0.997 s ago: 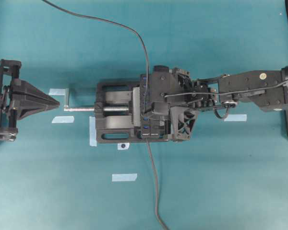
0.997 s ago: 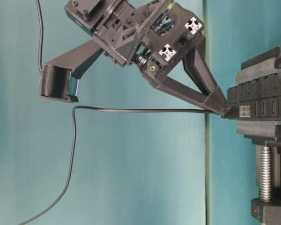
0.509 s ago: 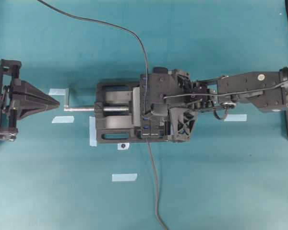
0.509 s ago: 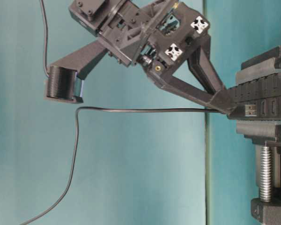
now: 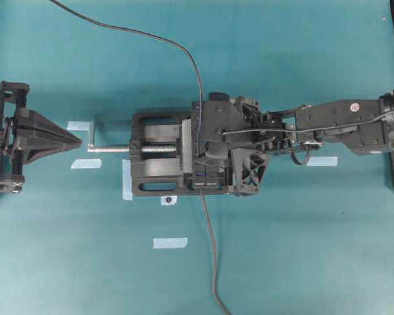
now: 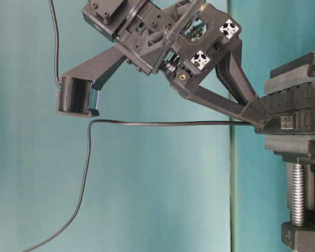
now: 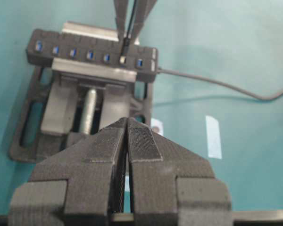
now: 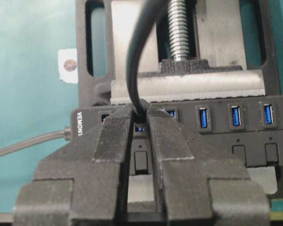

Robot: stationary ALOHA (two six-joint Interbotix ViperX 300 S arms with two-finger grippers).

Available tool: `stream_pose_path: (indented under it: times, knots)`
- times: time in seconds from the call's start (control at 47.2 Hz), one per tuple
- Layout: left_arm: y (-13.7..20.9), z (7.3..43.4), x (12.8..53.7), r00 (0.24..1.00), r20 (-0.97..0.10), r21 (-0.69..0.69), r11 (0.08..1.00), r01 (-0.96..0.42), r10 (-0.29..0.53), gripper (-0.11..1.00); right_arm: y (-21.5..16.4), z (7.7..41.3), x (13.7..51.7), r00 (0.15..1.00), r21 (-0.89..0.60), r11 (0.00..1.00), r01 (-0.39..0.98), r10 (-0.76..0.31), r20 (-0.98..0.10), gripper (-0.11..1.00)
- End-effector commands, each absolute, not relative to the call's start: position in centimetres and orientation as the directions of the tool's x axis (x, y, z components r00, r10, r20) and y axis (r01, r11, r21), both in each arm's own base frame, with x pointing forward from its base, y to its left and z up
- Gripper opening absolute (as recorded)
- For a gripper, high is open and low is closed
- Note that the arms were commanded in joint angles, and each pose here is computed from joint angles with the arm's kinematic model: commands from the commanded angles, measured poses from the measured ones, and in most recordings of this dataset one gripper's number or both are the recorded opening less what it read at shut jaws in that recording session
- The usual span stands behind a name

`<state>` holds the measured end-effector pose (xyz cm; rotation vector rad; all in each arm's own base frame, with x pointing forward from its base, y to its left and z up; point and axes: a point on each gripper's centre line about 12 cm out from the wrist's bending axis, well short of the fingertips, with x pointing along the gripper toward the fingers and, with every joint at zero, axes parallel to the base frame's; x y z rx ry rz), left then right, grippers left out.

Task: Insert the USB into the second port from the front of the fixed hub.
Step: 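Align the held plug over the second port from the front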

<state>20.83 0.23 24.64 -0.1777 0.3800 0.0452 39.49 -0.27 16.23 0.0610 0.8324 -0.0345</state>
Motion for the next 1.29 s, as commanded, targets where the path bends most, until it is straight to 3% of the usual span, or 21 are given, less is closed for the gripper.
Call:
stream_pose_path:
  times: [0.0,1.272]
  knots:
    - [0.27,25.01,21.06,0.932,-0.363,-0.165,0.983,-0.077,0.012,0.0,-0.15,16.92,39.56,0.688,0.049,0.997,0.058,-0.004,-0.725,0.09]
    - [0.27,24.89,21.02,0.931,-0.366,-0.165,0.983,-0.078,0.012,0.0,0.21,16.33,39.37,0.665,0.046,0.998,0.05,0.002,-0.747,0.09]
